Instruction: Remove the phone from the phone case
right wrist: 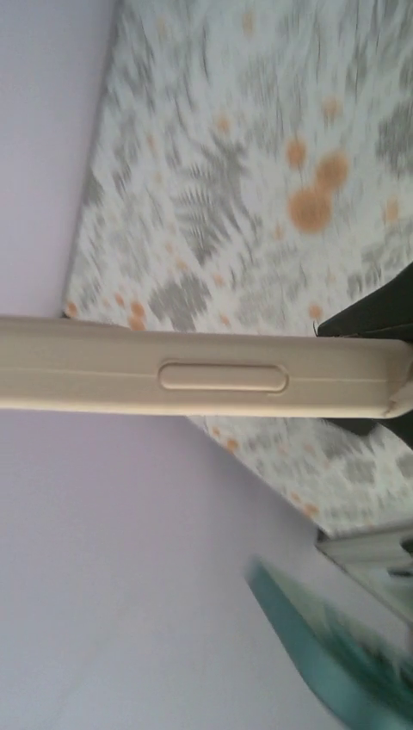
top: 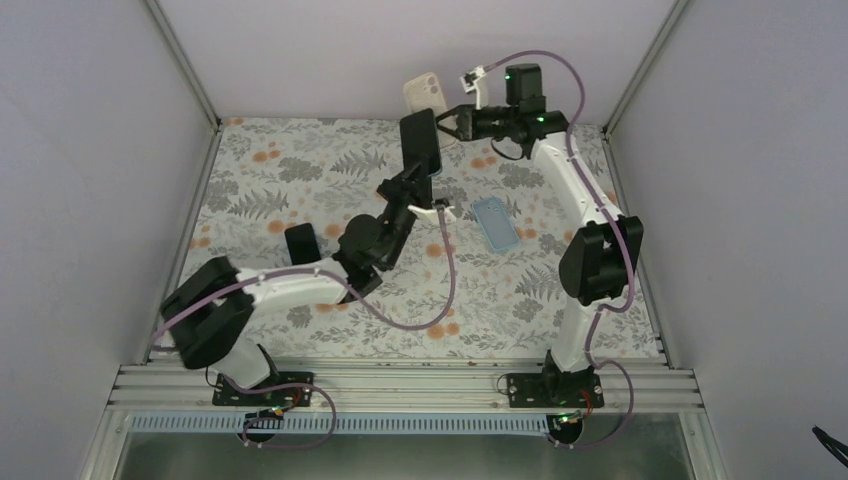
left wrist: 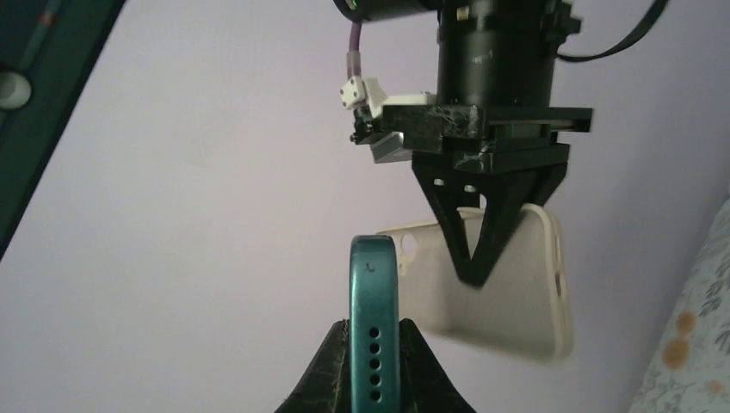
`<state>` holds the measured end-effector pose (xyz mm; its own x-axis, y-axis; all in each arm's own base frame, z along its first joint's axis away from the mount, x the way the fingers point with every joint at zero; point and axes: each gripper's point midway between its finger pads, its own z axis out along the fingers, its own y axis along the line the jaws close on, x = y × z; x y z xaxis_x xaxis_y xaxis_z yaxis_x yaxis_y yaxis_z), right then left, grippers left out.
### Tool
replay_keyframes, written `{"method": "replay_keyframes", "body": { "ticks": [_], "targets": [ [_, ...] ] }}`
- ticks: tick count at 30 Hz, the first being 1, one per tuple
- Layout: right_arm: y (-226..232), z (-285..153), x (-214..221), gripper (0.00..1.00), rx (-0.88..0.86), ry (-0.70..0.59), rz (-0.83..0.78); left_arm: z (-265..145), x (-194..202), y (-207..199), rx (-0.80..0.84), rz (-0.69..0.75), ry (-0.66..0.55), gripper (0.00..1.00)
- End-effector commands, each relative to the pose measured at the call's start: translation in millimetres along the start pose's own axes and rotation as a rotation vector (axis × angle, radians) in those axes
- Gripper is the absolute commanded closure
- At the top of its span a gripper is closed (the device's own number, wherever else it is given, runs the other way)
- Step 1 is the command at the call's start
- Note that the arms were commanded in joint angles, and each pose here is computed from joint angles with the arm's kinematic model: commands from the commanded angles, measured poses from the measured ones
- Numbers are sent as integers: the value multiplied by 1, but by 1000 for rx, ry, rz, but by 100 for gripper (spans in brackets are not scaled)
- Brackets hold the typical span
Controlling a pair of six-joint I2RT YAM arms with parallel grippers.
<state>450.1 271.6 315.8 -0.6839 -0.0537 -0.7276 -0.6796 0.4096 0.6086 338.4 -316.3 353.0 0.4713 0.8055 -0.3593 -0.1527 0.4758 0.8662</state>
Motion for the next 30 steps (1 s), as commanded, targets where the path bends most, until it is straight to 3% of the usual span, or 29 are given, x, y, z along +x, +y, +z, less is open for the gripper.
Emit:
{"method": "replay_keyframes", "body": {
  "ticks": [1, 7, 17, 25, 30],
  "targets": [
    [-44, -39, -21, 97, 253, -48, -104, -21, -19, 21, 69, -14, -82, 98],
    [-69, -52, 10, 97, 356, 73, -83, -43, 25, 35, 37, 132, -4, 98],
    [-84, -23, 151, 97, 197, 419, 80, -106, 155, 53, 54, 293, 253, 98],
    [-93, 29, 211, 97, 159, 583, 144, -164, 230, 22, 258, 250, 433, 98],
    [-101, 46, 228, 97, 172, 650, 149, -206, 267, -20, 409, 258, 499, 98]
  ]
}}
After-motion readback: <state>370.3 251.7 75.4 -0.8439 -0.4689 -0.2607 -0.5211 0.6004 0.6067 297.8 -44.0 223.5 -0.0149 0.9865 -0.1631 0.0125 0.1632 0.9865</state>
